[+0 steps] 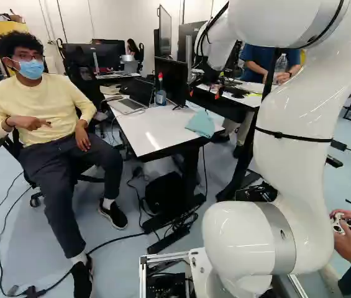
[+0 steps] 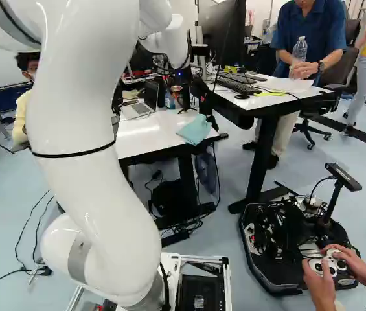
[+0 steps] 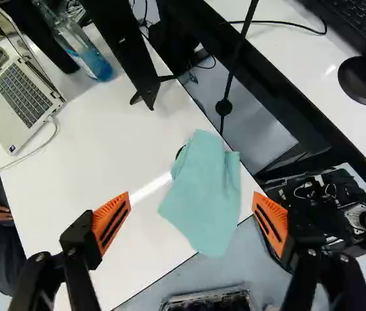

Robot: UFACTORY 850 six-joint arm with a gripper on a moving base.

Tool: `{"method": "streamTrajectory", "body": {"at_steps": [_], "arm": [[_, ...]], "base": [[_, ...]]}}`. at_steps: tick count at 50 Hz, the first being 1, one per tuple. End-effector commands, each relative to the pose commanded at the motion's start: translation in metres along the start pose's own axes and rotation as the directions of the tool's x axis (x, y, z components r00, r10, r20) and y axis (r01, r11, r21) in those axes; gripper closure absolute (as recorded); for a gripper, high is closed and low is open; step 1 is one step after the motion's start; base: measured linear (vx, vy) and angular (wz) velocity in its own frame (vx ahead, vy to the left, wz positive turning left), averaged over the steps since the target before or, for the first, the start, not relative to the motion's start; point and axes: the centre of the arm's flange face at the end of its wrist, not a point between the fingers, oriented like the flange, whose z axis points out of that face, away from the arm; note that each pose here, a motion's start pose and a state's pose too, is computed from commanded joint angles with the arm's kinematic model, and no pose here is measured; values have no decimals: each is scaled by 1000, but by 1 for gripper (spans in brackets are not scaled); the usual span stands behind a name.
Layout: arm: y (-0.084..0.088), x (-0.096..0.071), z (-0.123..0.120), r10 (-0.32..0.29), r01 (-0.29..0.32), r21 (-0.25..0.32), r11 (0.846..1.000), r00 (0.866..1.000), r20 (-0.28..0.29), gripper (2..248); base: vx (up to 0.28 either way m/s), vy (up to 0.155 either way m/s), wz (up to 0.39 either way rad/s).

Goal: Clean the table with the green towel

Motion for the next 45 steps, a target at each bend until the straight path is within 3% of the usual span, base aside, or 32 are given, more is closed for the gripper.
{"method": "streamTrajectory", "body": {"at_steps": [24, 45], "arm": [[-8, -59, 12, -32, 32, -1, 999, 993, -112, 3], [-13, -132, 20, -69, 71, 3, 997, 970, -235, 3]], "base": [[0, 0, 0], [0, 0, 0]]}}
